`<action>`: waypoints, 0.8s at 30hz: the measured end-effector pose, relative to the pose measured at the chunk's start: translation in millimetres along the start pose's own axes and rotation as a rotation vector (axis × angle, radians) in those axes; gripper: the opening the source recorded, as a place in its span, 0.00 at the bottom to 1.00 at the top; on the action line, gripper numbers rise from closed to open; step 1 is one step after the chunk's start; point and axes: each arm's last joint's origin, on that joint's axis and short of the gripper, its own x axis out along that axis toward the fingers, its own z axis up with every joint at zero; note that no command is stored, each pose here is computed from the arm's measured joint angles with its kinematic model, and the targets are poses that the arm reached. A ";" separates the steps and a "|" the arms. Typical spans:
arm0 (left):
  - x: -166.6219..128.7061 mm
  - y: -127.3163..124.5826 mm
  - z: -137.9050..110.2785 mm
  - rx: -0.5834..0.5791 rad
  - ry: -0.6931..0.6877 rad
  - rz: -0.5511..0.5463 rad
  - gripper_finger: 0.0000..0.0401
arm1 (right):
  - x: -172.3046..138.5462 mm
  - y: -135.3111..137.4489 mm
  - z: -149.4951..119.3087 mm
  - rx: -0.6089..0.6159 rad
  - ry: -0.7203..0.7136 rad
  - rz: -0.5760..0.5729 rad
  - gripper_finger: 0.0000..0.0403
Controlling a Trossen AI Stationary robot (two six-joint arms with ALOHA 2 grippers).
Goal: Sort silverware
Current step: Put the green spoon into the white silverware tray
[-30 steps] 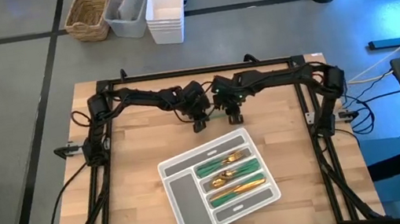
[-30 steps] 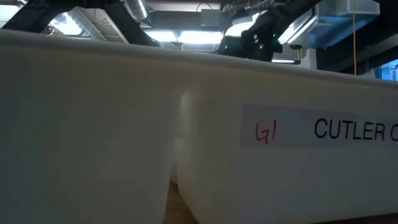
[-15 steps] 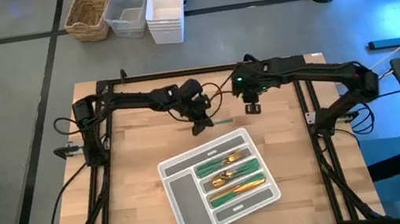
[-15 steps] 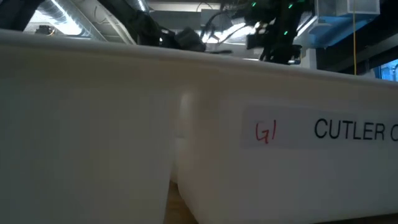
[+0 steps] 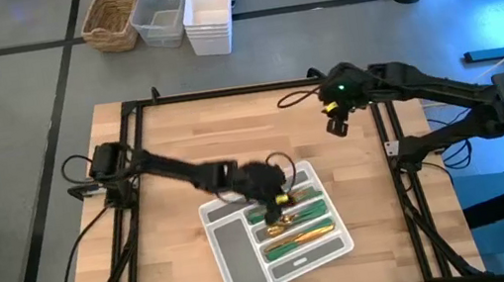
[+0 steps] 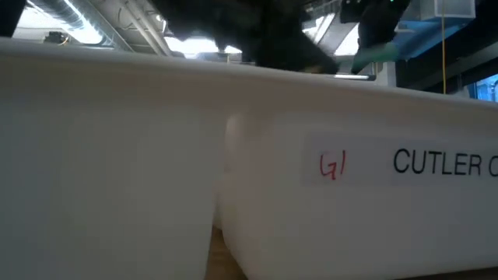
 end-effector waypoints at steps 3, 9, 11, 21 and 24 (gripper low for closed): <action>7.2 -32.9 -9.0 -0.001 -0.123 -0.009 0.03 | -7.4 -0.8 -4.6 0.047 -0.005 -0.001 0.31; 30.7 -68.4 -38.1 0.000 -0.283 -0.043 0.04 | -16.3 6.4 -11.0 0.077 0.005 0.017 0.31; 40.7 -69.1 -51.3 0.026 -0.278 -0.030 0.03 | -18.8 13.2 -11.8 0.055 -0.001 0.035 0.31; 72.2 -38.2 -81.6 0.056 -0.224 0.082 0.05 | -29.3 53.6 -14.2 -0.068 -0.042 0.109 0.31; 76.3 -34.0 -84.6 -0.005 -0.232 0.074 0.06 | -32.3 62.0 -15.6 -0.092 -0.060 0.082 0.31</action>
